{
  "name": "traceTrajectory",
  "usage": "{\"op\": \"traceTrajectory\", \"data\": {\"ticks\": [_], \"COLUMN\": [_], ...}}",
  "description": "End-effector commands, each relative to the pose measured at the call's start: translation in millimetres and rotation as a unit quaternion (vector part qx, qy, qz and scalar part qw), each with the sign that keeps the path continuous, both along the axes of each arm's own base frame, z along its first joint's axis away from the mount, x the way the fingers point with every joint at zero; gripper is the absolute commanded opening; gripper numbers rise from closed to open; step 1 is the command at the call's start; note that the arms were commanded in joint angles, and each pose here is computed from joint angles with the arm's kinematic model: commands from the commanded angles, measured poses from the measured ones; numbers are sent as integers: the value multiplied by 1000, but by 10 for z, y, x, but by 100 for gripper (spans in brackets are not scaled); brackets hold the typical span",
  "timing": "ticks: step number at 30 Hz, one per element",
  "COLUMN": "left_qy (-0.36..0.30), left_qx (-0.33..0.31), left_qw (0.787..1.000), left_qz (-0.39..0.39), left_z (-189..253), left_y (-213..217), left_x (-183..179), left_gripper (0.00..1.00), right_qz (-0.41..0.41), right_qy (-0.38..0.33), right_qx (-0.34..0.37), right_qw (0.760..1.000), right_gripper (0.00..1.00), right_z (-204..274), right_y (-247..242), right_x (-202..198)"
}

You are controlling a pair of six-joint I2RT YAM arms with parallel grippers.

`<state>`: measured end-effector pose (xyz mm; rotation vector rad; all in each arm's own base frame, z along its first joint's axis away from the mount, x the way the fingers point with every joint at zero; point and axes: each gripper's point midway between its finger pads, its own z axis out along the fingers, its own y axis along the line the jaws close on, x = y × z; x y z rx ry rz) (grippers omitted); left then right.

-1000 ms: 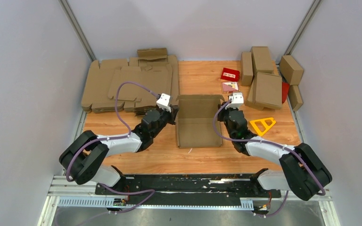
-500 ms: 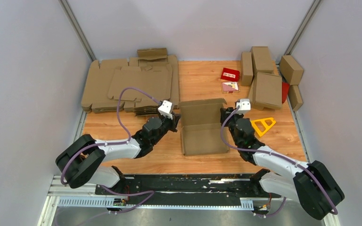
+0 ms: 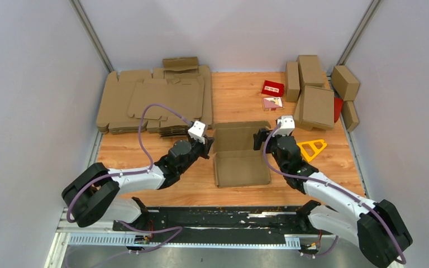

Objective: Fold the paper box

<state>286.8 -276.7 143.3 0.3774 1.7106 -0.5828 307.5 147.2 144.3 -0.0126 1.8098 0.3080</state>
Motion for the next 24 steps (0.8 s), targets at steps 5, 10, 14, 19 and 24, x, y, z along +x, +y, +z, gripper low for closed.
{"op": "traceTrajectory", "data": {"ticks": [5, 10, 14, 19, 24], "left_qy": [-46, -55, -63, -65, -75], "left_qx": [12, 15, 20, 14, 24], "left_qw": [999, 998, 997, 996, 994], "left_qz": [-16, -32, -46, -58, -70], "left_z": [237, 253, 271, 300, 296], "left_y": [-23, -45, -79, -118, -121], "left_x": [-7, -45, -65, -92, -122], "left_gripper": [0, 0, 0, 0, 0], "right_qz": [25, 62, 138, 194, 252], "right_qy": [40, 24, 1, 7, -13], "right_qx": [-32, -49, -65, -135, -168], "right_qw": [998, 997, 988, 972, 953], "right_gripper": [90, 92, 90, 90, 93], "right_z": [221, 523, 807, 1097, 1410], "right_y": [-30, -39, 113, 208, 445], "right_x": [-188, -331, -463, -446, -316]}}
